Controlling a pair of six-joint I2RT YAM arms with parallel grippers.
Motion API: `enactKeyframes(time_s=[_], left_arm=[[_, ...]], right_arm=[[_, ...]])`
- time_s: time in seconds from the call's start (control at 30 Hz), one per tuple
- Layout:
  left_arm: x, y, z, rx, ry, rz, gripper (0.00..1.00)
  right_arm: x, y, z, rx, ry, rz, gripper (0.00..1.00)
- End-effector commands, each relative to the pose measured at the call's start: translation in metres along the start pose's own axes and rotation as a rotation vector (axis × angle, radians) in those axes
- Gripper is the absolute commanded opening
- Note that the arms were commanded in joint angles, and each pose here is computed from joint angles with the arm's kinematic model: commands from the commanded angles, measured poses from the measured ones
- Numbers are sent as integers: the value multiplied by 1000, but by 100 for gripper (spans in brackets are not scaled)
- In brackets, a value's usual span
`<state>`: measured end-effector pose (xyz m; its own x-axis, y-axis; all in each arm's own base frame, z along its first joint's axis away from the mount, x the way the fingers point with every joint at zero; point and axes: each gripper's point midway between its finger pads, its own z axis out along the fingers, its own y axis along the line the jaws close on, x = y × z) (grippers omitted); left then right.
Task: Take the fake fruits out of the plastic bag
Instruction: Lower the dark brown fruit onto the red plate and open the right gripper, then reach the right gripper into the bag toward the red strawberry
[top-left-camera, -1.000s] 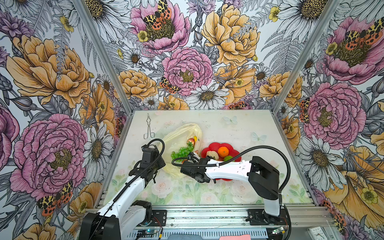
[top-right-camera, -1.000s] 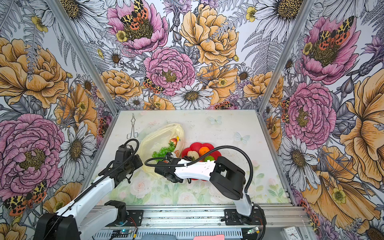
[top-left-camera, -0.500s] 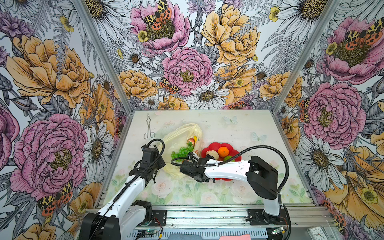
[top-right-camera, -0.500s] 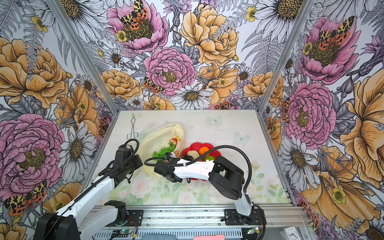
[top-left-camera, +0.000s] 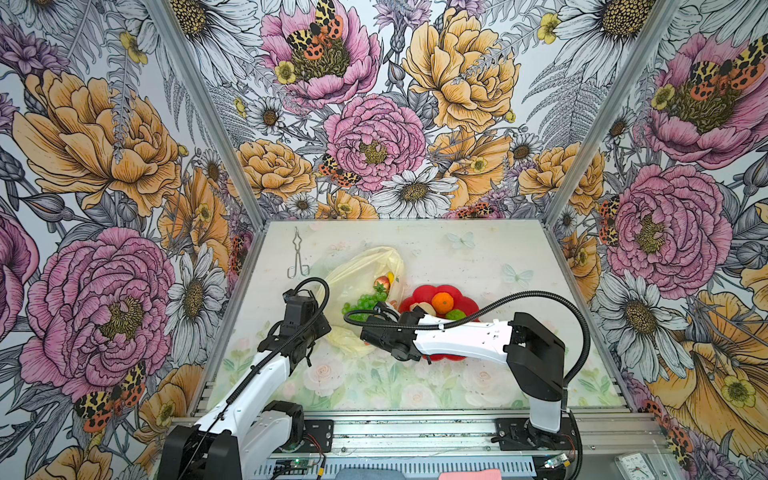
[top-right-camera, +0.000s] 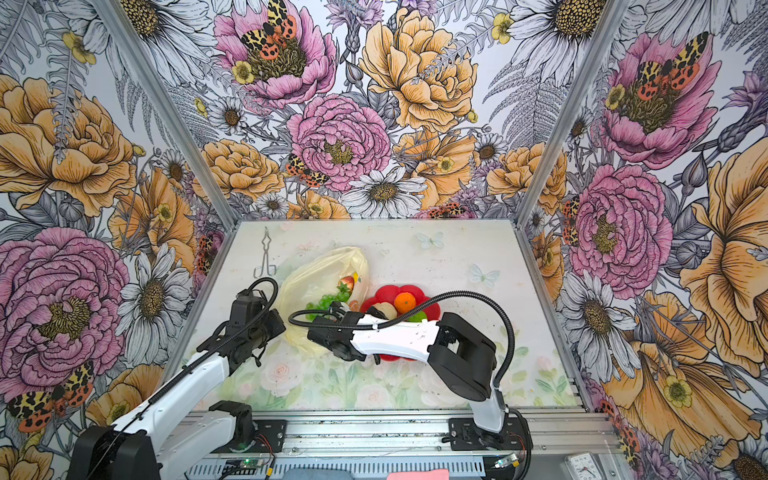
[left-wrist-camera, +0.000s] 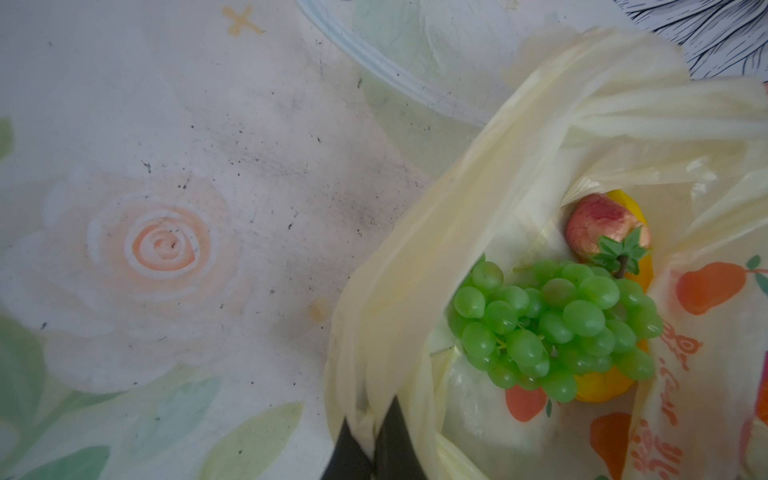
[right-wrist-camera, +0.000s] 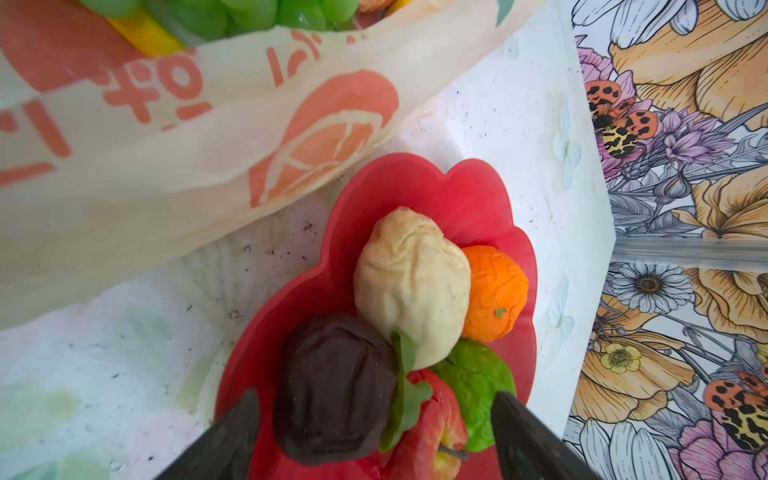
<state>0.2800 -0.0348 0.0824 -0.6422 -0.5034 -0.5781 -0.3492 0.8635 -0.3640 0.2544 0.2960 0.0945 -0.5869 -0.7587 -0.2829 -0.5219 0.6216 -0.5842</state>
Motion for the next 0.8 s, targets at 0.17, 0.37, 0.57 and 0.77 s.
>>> enactKeyframes(time_s=[0.17,0.37,0.57,0.77], left_arm=[[-2,1,0,4,-12,7,0],[-2,1,0,7,-12,7,0],[0,-10,-1,59,-4,33,0],[7,-35,-7,95,-21,161,0]], right_arm=[[-23,-14,-32,-87,-84,110,89],[-20,-23,-28,-92,-69,165,87],[-46,-17,-46,-203,-130,214,87],[-102,-17,-53,-393,-201,381,80]])
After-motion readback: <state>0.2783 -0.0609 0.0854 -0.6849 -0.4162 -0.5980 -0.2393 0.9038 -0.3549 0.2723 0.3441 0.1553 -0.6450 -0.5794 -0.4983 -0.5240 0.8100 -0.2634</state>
